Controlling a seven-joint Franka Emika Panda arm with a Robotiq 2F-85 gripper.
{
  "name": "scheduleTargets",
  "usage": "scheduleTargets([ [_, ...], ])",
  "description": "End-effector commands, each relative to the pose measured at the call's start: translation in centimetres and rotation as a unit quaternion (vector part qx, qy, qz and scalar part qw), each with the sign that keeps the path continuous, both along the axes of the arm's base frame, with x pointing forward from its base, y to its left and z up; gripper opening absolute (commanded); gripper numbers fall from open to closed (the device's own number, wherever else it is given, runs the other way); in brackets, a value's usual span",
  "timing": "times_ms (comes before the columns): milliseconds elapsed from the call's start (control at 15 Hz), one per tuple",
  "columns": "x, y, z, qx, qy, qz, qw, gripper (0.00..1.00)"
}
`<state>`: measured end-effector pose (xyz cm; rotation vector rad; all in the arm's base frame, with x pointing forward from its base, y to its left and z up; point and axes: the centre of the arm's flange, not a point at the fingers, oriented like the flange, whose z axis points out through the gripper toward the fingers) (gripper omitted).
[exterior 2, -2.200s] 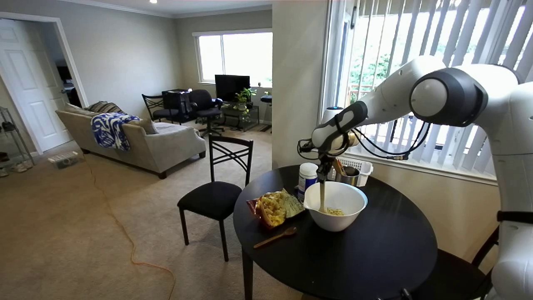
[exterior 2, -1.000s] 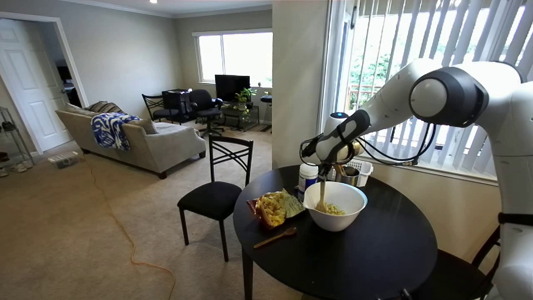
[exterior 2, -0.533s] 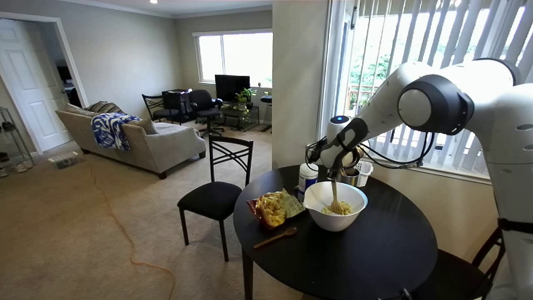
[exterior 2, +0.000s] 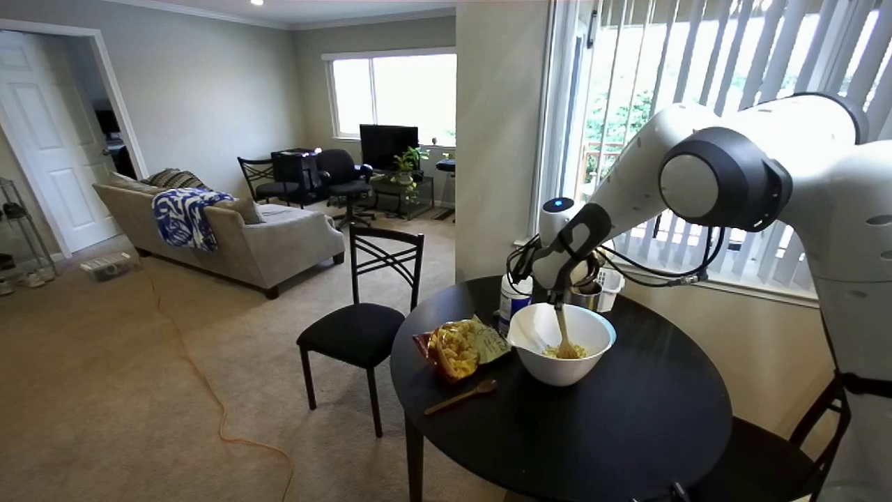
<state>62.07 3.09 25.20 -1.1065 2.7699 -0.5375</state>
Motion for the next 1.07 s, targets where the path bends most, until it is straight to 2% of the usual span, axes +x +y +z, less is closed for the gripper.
scheduleTargets([
  [0, -0.7, 0.2, 0.0, 0.015, 0.048, 0.02, 0.9985, 0.04],
  [267, -0.6, -0.4, 0.0, 0.048, 0.092, 0.03, 0.9941, 0.04],
  [533, -0.7, -0.8, -0.2, 0.106, 0.114, 0.06, 0.9859, 0.04],
  [667, -0.6, -0.8, -0.1, 0.142, 0.105, 0.068, 0.9819, 0.04],
  [867, 0.1, -0.9, -0.2, 0.204, 0.09, 0.044, 0.9737, 0.05],
  [1000, 0.3, -1.3, 0.2, 0.219, 0.055, 0.022, 0.974, 0.05],
])
